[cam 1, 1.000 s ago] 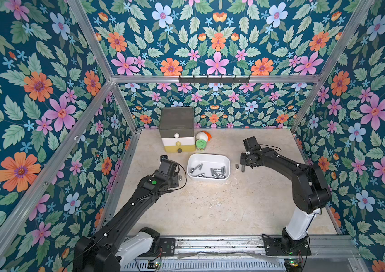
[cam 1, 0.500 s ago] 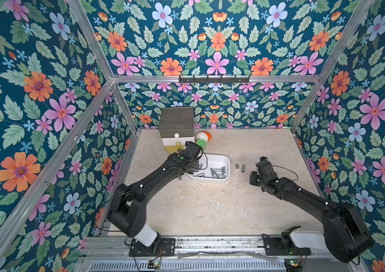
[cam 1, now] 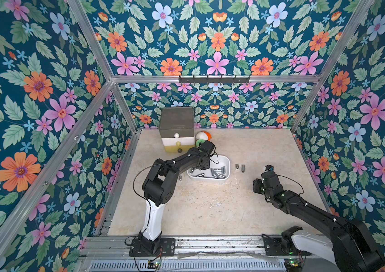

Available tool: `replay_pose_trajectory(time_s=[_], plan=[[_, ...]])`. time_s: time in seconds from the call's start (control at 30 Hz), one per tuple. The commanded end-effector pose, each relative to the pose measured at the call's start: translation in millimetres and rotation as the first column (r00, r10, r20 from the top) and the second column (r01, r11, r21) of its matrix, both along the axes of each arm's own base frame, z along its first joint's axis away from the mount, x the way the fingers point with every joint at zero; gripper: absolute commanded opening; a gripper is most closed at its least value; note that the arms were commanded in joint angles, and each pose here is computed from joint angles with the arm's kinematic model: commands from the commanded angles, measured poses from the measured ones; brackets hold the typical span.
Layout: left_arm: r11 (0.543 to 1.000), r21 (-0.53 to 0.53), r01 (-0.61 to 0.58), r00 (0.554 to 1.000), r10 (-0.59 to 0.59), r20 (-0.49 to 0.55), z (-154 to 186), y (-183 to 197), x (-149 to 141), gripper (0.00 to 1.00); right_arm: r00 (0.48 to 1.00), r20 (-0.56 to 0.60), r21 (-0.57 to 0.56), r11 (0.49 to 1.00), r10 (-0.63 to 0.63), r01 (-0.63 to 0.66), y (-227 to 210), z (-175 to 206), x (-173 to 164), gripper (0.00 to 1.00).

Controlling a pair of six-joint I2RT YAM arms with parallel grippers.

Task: Take out the socket from the storage box
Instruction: Pick up the socket head from the storage box.

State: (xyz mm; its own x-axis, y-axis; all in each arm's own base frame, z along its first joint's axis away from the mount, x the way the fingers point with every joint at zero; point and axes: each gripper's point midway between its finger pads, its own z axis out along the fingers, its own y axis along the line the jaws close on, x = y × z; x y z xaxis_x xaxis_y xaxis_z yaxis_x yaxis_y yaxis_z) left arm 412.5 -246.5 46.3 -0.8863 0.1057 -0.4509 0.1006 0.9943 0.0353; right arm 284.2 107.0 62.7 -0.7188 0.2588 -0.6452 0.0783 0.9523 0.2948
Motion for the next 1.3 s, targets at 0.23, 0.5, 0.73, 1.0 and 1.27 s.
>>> replay_pose_trajectory(time_s=[0.23,0.5,0.73,1.0,1.27], plan=[[1.0,0.005,-0.001,1.0,0.001,-0.005,-13.3,-4.0,6.9,0.32,1.0,0.01,0.022,1.0,0.002,-0.003,4.8,0.4,4.2,0.4],[1.0,0.013,-0.002,1.0,0.002,-0.031,-32.6,-4.0,4.5,0.29,1.0,0.011,0.026,1.0,0.002,-0.002,4.8,0.2,3.7,0.41],[0.999,0.035,-0.007,0.999,0.009,-0.047,-47.3,-0.4,2.2,0.23,1.0,0.01,0.024,1.0,0.005,-0.005,5.7,-0.8,4.5,0.41],[1.0,0.015,0.003,0.998,-0.003,-0.061,-52.3,-3.0,-1.8,0.14,1.0,0.024,-0.005,1.0,0.015,-0.014,9.3,-1.9,3.9,0.4],[1.0,-0.003,0.011,0.999,-0.011,-0.049,-41.3,-5.2,-1.5,0.04,0.997,0.049,-0.067,0.996,0.057,-0.054,22.2,-0.2,1.6,0.41]])
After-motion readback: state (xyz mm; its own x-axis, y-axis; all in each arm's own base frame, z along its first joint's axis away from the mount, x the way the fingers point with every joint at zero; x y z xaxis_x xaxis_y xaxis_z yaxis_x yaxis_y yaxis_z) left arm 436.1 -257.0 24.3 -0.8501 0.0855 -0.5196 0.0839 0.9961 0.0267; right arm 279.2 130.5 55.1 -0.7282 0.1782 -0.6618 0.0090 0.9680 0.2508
